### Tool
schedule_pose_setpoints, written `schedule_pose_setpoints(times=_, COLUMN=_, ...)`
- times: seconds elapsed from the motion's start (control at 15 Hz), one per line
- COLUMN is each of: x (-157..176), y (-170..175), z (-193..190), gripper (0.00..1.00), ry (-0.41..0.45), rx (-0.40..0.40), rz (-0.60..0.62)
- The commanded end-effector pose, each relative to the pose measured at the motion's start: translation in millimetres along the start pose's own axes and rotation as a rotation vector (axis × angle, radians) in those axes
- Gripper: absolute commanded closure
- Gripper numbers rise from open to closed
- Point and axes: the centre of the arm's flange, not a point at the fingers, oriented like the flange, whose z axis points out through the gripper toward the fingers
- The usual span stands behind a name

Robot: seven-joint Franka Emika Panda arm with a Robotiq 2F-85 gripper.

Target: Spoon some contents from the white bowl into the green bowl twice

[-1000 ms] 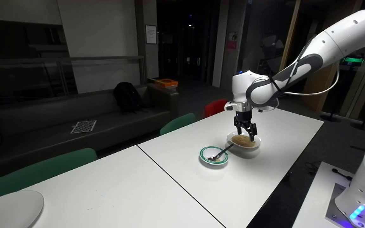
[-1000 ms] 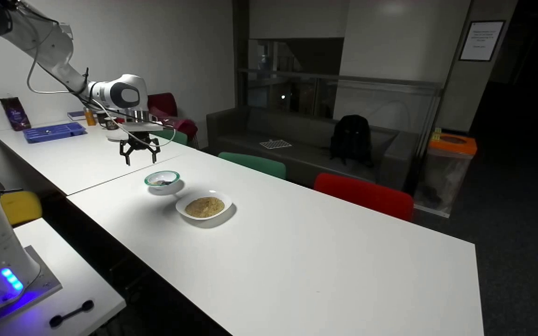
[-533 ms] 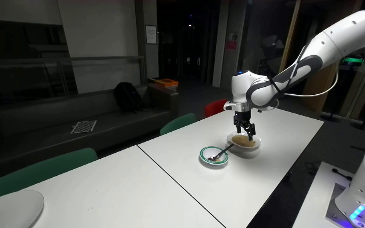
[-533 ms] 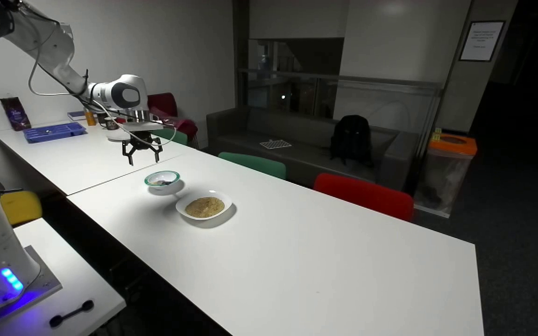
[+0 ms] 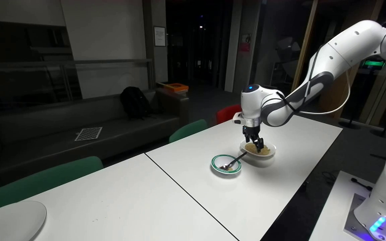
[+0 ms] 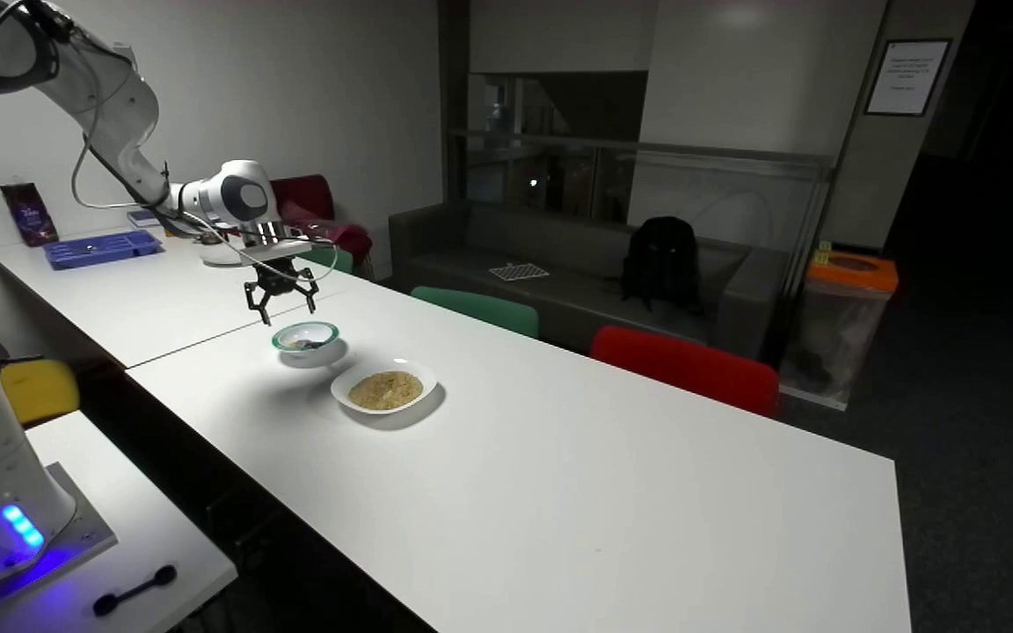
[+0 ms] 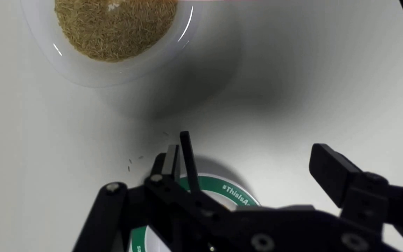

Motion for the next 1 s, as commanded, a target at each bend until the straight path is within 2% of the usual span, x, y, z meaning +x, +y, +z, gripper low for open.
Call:
schedule_pose_setpoints(times=0.0, x=17, y=9, z=14, gripper=0.00, ry=0.007, rx=-0.005, rz=-0.021)
schedule_pose_setpoints(times=0.4, x=33, y=22, z=29, gripper=0.00, ry=0.018, rx=0.024, rz=-0.044)
schedule_pose_setpoints(times=0.93, x=28, y=50, z=55, gripper=0.00, ry=0.010, rx=0.072, rz=-0.034)
